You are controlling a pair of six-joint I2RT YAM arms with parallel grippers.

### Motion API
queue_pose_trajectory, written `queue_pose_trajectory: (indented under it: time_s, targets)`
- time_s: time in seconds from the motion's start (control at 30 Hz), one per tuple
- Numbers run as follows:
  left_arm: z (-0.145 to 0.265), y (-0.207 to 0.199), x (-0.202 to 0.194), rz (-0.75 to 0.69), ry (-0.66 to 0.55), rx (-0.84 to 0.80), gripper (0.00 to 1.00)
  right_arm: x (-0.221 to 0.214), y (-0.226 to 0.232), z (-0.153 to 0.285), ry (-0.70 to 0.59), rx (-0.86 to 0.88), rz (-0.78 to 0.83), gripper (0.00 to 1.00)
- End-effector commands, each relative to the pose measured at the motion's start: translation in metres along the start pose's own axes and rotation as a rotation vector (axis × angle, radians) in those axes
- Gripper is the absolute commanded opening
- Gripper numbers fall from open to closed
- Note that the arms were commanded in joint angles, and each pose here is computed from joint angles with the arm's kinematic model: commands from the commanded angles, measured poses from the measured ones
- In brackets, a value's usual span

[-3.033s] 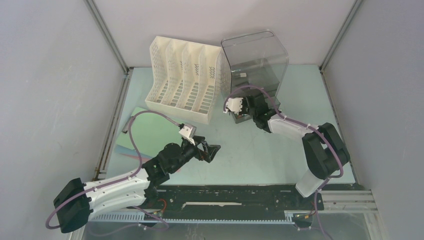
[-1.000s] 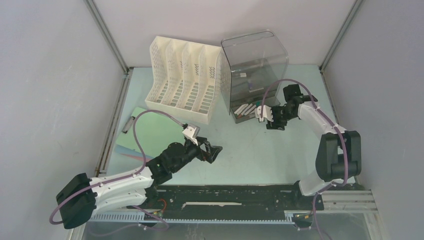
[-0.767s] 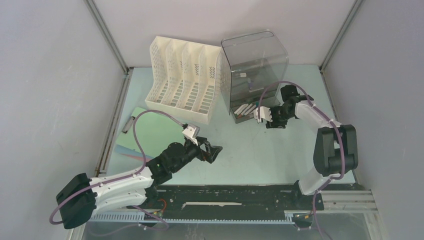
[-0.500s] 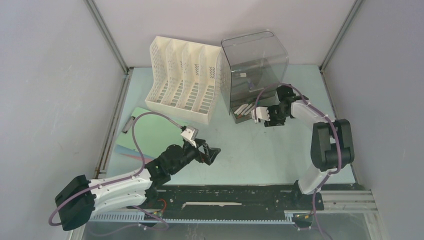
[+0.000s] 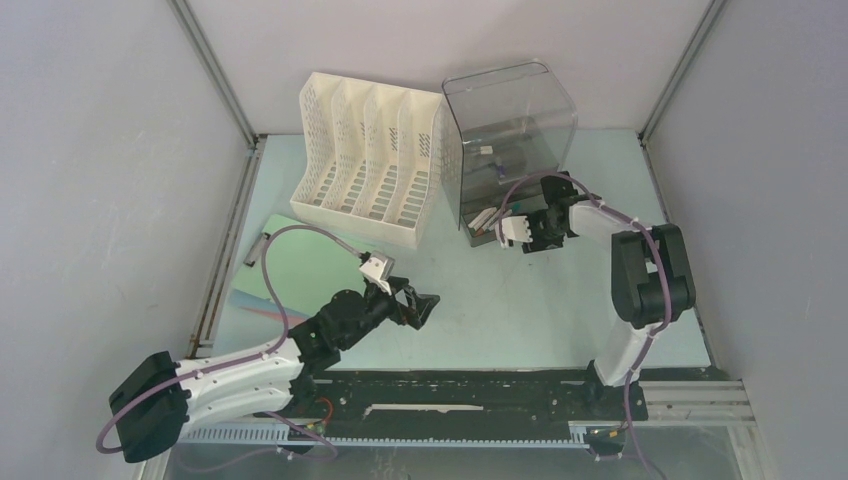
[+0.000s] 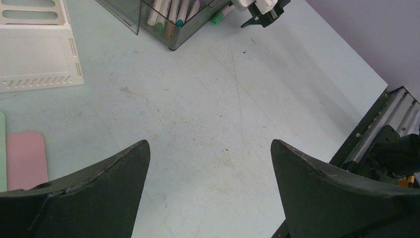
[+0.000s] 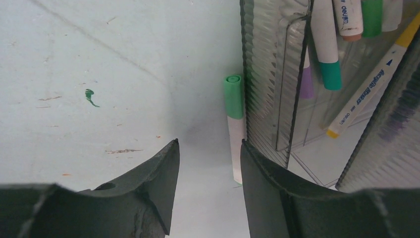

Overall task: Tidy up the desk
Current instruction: Pick up the stationery from the center of the board.

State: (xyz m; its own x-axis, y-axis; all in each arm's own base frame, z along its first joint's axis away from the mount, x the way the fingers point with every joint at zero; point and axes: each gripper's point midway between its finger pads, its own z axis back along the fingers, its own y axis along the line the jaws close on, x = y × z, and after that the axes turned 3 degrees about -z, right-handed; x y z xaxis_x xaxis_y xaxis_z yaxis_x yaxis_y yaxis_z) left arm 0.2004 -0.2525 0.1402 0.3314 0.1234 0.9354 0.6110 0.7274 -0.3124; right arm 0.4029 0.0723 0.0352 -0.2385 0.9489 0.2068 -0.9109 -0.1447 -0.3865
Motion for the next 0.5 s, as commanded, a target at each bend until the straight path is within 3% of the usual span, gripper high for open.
queue_pose_trajectory:
  time_s: [0.0,0.33,0.47]
  targets:
    - [-0.002,0.003,0.008,-0.018,-0.031,0.013,1.00,-0.005,-0.015,-0.001,0.018,-0.038,0.005,0.56]
    - [-0.004,0.002,0.009,-0.020,-0.029,0.012,1.00,-0.008,-0.011,-0.009,-0.004,0.028,-0.073,0.54]
    - [-0.005,0.001,0.009,-0.022,-0.026,0.010,1.00,-0.009,-0.005,-0.011,-0.001,0.082,-0.096,0.47]
